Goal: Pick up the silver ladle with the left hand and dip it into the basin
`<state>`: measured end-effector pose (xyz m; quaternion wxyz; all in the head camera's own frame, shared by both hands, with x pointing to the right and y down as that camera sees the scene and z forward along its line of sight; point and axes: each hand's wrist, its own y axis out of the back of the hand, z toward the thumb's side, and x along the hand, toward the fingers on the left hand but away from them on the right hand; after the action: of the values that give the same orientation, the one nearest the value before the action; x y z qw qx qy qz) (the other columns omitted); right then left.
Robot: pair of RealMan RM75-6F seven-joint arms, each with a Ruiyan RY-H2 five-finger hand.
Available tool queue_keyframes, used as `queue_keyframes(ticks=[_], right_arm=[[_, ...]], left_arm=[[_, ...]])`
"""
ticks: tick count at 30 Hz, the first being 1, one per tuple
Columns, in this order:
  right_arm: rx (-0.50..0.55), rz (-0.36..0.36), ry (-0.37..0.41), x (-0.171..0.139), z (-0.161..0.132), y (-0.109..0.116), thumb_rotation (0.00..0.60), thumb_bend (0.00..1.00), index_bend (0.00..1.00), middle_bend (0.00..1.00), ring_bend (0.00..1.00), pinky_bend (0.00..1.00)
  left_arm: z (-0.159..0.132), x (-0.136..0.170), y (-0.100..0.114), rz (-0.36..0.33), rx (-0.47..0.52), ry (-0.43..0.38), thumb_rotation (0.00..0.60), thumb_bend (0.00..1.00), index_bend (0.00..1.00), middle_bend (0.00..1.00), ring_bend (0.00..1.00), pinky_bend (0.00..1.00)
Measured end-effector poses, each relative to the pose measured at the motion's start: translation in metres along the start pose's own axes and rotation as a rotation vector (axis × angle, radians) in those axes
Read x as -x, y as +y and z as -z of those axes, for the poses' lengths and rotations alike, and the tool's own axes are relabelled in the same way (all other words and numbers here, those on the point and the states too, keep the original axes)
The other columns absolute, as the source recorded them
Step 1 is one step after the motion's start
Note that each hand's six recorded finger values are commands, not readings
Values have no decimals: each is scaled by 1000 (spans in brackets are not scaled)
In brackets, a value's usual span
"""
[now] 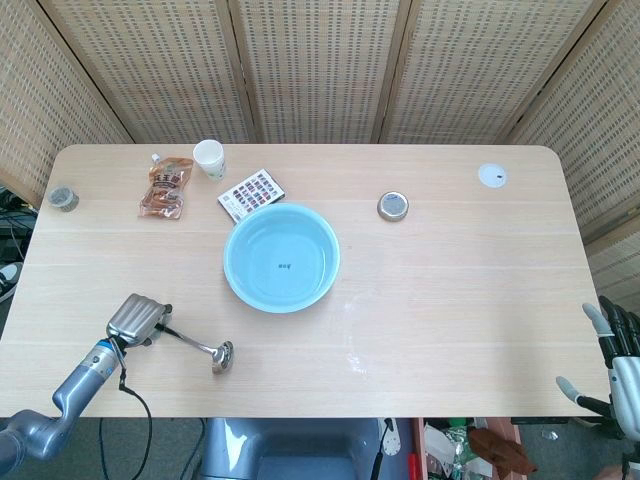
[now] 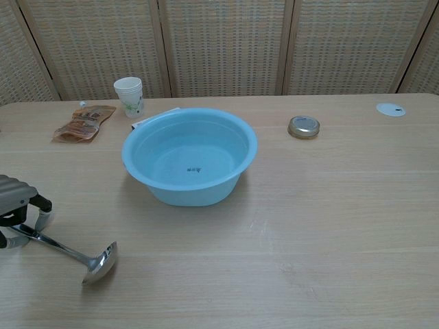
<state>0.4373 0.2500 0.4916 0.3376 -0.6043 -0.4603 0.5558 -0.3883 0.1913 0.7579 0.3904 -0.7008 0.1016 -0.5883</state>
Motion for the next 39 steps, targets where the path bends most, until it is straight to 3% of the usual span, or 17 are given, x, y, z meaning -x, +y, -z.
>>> queue_keyframes(ticks=[14, 27, 33, 39], right_arm=[[7, 0, -3, 0, 1, 1, 600, 0, 0, 0, 0, 0], [15, 2, -8, 0, 4, 3, 600, 0, 0, 0, 0, 0], [14, -2, -17, 2, 5, 3, 600, 0, 0, 0, 0, 0], [12, -6, -35, 6, 8, 2, 600, 0, 0, 0, 0, 0]], left_arm=[[-5, 16, 38, -107, 88, -29, 600, 567, 956, 1000, 990, 1000], [-25, 52, 122, -231, 187, -97, 600, 632, 969, 1000, 990, 1000], [-26, 50, 160, -241, 201, -96, 600, 651, 973, 1000, 990, 1000], [-25, 28, 188, -190, 197, -69, 600, 680, 974, 1000, 990, 1000]])
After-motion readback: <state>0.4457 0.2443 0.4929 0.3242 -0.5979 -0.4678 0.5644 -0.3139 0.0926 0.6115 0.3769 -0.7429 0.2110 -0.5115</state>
